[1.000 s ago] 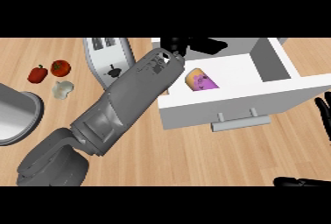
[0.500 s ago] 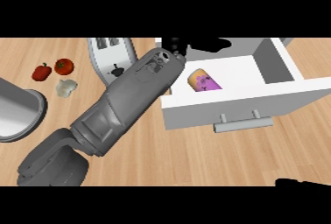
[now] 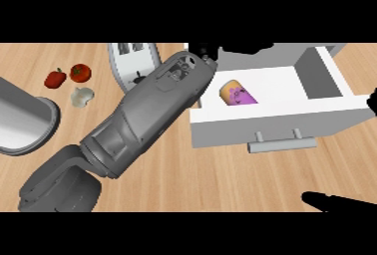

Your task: Pick up the can, place it into the drawer and close the drawer

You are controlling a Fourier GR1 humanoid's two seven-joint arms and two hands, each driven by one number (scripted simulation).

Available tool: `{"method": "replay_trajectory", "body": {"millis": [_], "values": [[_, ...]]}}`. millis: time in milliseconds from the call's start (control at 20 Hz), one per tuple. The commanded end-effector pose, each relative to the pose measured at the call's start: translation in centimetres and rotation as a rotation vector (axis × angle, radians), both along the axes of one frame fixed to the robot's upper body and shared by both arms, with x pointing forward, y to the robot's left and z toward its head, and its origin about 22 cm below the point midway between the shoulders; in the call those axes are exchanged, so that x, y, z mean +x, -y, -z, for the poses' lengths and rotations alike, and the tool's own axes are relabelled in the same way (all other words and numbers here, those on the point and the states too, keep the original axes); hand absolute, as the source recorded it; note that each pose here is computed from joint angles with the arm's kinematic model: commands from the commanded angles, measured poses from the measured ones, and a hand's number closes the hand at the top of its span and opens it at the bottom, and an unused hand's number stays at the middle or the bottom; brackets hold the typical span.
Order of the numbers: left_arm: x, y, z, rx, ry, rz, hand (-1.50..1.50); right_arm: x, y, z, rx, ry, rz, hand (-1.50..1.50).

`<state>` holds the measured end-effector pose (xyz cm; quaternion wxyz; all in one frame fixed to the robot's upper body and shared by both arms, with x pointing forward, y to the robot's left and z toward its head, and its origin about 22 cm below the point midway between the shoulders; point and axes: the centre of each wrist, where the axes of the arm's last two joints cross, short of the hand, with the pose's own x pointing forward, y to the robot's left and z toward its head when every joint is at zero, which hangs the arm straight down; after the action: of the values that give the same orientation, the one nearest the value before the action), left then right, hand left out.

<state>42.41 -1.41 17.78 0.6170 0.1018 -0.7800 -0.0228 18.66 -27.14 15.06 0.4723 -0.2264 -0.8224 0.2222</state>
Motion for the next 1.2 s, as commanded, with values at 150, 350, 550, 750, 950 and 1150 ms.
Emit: {"method": "replay_trajectory", "body": {"millis": [150, 350, 550, 750, 950, 1150], "values": [[-0.5, 1.1, -1.4, -0.005, 0.024, -0.004, -1.5, 2.3, -1.1, 0.8, -0.285, 0.005, 0.077, -1.5], [-0.9, 1.1, -0.7, -0.014, 0.004, -0.009, -1.5, 4.2, -2.6, 2.9, -0.417, -0.013, 0.074, -1.5], [-1.0, 0.9, -0.4, -0.031, 0.0, 0.001, -1.5, 4.6, -4.7, 5.2, -0.506, -0.046, 0.134, -1.5], [-1.2, 1.0, -2.2, -0.028, -0.01, 0.01, -1.5, 7.5, -3.8, 8.7, -0.561, -0.081, 0.181, -1.5], [-0.6, -1.7, -4.7, -0.017, -0.011, -0.001, -1.5, 8.6, -4.4, 11.4, -0.506, -0.074, 0.22, -1.5], [0.3, -6.1, -3.4, 0.002, -0.012, -0.021, -1.5, 11.5, -4.4, 12.4, -0.53, -0.083, 0.255, -1.5]]}}
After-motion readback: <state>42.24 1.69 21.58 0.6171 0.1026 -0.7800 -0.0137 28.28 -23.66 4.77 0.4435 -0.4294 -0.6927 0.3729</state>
